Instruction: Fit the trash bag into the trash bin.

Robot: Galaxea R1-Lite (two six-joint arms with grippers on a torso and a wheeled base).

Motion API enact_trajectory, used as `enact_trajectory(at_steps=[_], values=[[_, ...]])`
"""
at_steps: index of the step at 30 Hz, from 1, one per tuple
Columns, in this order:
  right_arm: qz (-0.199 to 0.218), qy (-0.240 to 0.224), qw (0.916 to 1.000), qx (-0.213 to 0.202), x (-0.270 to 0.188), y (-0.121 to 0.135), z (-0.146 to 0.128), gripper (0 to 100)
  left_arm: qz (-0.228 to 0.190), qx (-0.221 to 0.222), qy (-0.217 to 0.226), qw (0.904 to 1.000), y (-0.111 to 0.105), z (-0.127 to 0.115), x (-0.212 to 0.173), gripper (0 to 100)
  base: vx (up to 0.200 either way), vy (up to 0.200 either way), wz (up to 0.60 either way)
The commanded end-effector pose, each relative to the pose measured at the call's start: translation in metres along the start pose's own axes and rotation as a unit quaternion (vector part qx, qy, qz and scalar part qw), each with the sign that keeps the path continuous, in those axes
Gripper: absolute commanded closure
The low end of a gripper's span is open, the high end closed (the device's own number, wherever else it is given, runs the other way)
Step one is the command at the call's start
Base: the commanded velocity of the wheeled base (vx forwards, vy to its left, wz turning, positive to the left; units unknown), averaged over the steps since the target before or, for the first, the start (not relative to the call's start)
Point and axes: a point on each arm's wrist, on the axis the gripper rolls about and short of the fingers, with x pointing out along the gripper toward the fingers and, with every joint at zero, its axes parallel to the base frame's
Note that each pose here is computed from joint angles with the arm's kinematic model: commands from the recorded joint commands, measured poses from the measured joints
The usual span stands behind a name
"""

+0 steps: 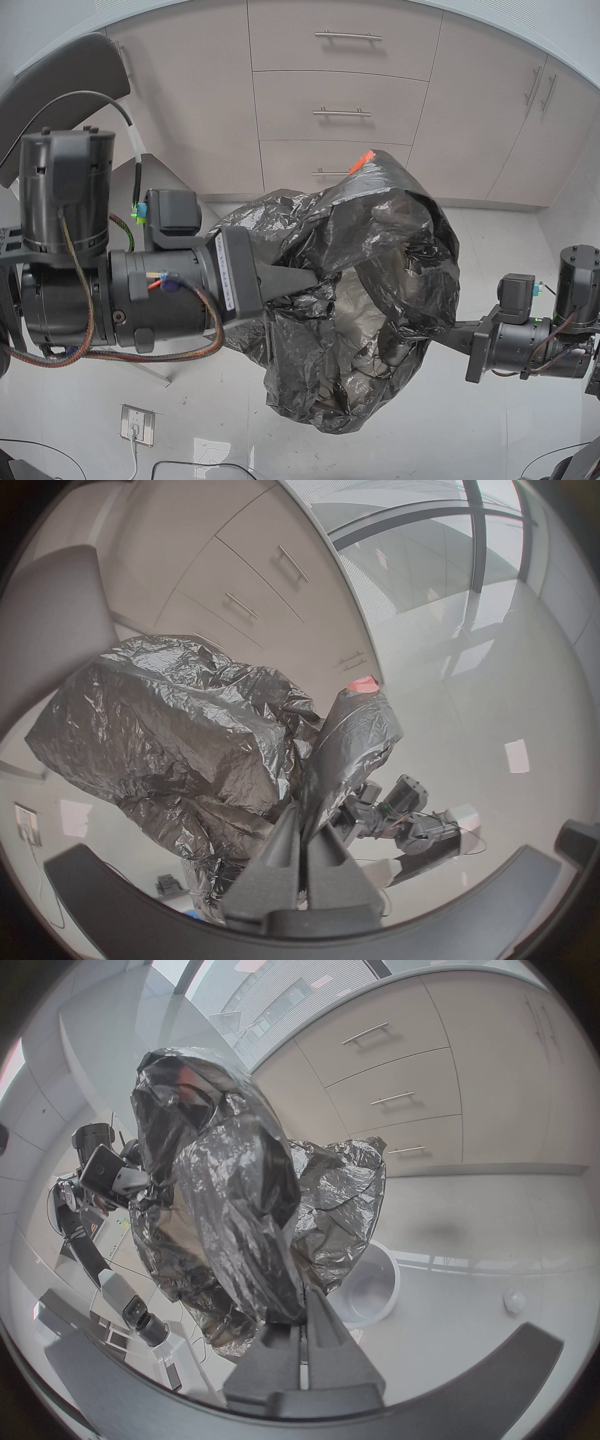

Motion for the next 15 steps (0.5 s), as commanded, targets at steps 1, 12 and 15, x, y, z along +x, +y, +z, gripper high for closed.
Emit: enact_trajectory(at_steps=[1,12,15], values=[[-0.005,-0.037,0.9993,-0.003,-0.034,0.007,0.010,100,-0.024,-0.015,0.020,0.9994,-0.002,0.004,0.012,100,0.000,0.000,0.00],[-0.058,-0.030,0.9979,0.001,-0.073,0.010,0.013,100,-0.033,-0.046,0.043,0.9975,0.009,-0.006,0.067,100,0.000,0.000,0.00],[-0.071,-0.028,0.9971,0.003,-0.075,0.010,0.016,100,-0.018,-0.060,0.053,0.9966,0.019,-0.010,0.082,100,0.000,0.000,0.00]])
